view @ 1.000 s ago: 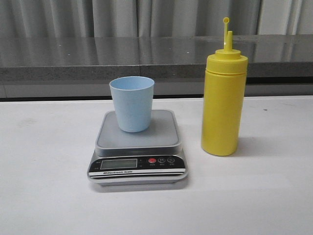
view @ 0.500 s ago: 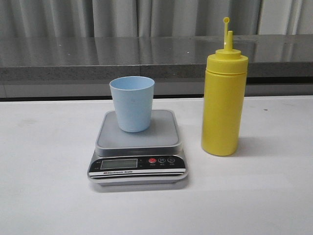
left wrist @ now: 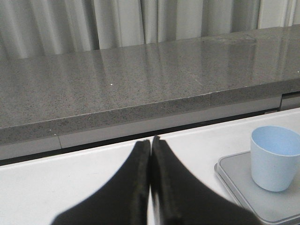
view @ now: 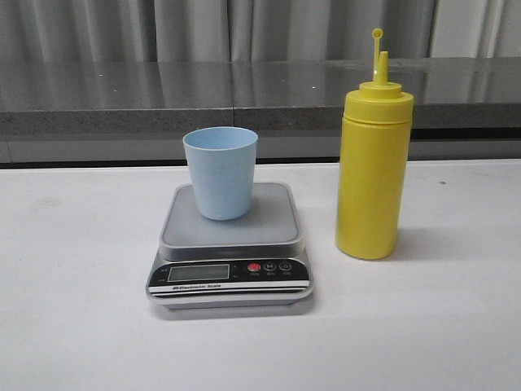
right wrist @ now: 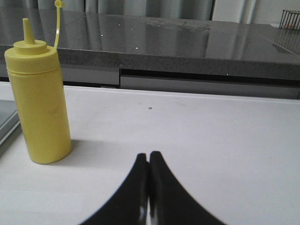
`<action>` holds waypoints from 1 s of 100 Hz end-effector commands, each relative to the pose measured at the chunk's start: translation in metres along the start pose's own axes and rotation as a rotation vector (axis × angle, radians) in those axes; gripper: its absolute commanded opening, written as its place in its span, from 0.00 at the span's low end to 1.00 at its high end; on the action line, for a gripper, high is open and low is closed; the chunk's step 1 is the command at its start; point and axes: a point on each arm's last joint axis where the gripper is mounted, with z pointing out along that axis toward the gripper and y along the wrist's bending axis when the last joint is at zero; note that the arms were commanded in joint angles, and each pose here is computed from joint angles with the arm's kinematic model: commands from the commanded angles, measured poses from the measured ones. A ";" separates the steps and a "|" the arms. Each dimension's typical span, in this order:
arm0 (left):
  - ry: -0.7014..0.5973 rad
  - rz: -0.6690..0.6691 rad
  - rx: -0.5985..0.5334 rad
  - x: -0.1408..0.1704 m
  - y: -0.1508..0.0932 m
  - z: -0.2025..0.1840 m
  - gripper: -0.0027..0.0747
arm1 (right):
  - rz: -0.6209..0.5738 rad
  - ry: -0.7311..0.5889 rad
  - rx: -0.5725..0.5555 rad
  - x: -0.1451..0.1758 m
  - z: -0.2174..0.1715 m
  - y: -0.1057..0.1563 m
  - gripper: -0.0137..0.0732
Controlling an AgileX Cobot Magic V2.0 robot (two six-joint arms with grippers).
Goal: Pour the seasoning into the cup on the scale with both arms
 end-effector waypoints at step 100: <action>-0.161 0.020 -0.145 0.021 0.009 -0.051 0.01 | -0.019 -0.102 0.003 -0.008 -0.002 0.000 0.02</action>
